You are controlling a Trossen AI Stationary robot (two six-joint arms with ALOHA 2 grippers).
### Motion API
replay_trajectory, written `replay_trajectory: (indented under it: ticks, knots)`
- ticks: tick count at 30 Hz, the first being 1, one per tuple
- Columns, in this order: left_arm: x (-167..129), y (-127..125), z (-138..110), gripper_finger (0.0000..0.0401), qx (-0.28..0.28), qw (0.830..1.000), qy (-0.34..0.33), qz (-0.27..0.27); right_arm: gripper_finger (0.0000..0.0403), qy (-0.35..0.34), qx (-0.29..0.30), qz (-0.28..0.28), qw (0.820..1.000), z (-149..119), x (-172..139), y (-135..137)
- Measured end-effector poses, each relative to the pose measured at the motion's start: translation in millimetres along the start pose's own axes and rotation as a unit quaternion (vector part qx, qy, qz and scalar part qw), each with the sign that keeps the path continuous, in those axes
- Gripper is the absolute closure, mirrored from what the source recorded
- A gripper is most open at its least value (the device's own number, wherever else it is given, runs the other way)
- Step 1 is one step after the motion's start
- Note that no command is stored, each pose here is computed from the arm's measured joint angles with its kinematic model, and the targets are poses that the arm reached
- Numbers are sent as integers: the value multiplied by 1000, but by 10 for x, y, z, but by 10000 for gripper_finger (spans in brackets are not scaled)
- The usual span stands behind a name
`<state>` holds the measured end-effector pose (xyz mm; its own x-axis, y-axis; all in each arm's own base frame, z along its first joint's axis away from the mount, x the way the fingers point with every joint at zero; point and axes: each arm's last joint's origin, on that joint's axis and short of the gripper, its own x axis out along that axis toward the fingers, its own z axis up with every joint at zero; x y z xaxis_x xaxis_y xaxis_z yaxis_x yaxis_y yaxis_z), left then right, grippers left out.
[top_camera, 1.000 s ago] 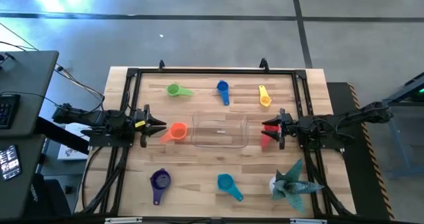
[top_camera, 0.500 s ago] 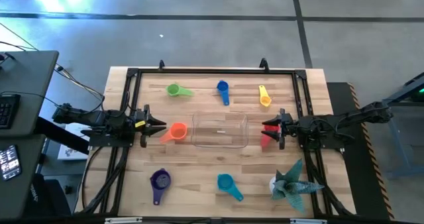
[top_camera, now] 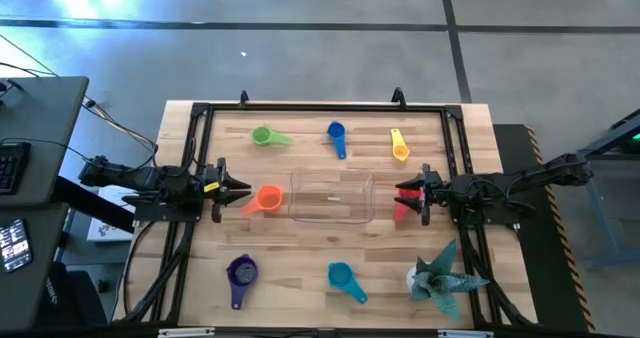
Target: Nest measuring cups in basket
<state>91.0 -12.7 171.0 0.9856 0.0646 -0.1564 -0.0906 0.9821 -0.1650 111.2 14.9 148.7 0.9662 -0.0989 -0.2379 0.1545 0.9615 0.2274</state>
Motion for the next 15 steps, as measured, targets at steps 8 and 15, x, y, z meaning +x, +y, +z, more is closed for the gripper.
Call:
replay_trajectory:
  ticks: [8,15]
  knots:
    - [0,0,0,327,0,1000,0,0,201,0,0,0,1000,0,0,0]
    - [0,1,1,327,7,1000,-1,1,201,0,0,0,1000,0,0,0]
